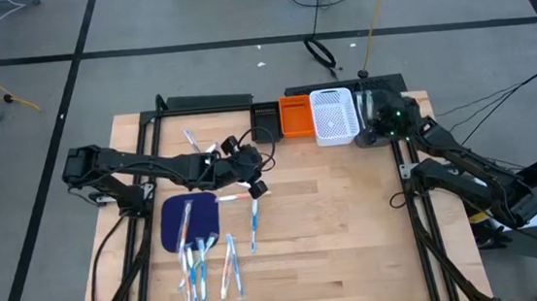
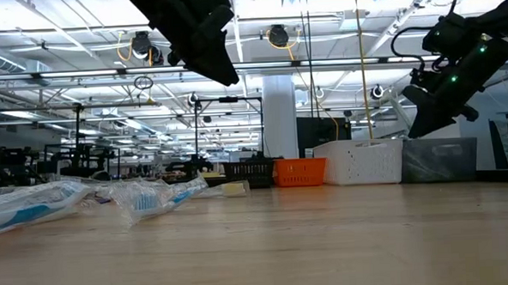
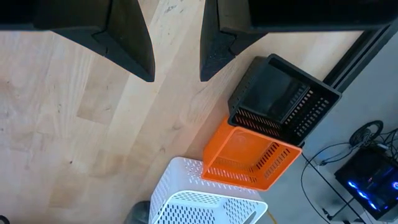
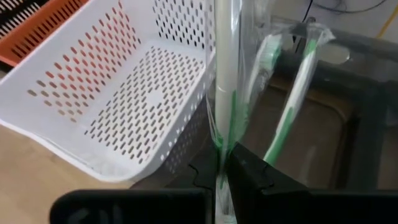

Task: Pick & Place Toothbrushes
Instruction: Put the green toothbrush into the gray bin, then put the purple toothbrush into the white bin

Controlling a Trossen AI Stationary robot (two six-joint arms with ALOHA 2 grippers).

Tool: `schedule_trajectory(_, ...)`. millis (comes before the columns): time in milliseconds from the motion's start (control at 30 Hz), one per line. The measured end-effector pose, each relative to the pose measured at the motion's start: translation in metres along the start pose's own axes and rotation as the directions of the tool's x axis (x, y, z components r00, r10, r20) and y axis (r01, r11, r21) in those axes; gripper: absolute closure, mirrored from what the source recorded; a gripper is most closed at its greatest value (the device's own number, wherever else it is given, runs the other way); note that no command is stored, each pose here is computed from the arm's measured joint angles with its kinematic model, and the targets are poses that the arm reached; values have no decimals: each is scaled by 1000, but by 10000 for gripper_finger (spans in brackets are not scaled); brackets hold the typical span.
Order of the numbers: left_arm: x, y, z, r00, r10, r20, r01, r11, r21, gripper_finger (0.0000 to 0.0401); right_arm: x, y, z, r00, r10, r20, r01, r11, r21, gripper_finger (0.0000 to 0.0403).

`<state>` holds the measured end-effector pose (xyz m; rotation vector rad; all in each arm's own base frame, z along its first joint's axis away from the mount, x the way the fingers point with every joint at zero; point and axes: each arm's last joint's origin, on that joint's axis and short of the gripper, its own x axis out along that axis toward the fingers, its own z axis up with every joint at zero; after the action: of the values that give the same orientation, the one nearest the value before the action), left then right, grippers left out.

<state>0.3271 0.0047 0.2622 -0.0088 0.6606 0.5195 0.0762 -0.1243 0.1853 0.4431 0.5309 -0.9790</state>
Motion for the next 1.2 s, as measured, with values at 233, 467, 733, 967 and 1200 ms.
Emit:
schedule_trajectory(233, 0, 0, 0, 1000, -1, 0, 1, 1000, -6, 272, 2, 1, -4, 999, -32, 6, 32, 999, -35, 349)
schedule_trajectory(467, 0, 0, 0, 1000, -1, 0, 1, 1000, -6, 272, 2, 1, -2, 999, -30, 22, 30, 999, -24, 287)
schedule_trajectory(733, 0, 0, -1, 1000, 0, -5, 0, 1000, -5, 272, 2, 1, -1, 999, -28, 30, 29, 999, -28, 254)
schedule_trajectory(967, 0, 2, -8, 997, 17, -74, -18, 1000, -16, 272, -6, 8, 9, 974, 174, 144, -173, 985, -20, 261)
schedule_trajectory(1200, -3, 7, -24, 971, 63, -231, -68, 998, -13, 272, -20, 21, 22, 791, 567, 228, -569, 820, -63, 261)
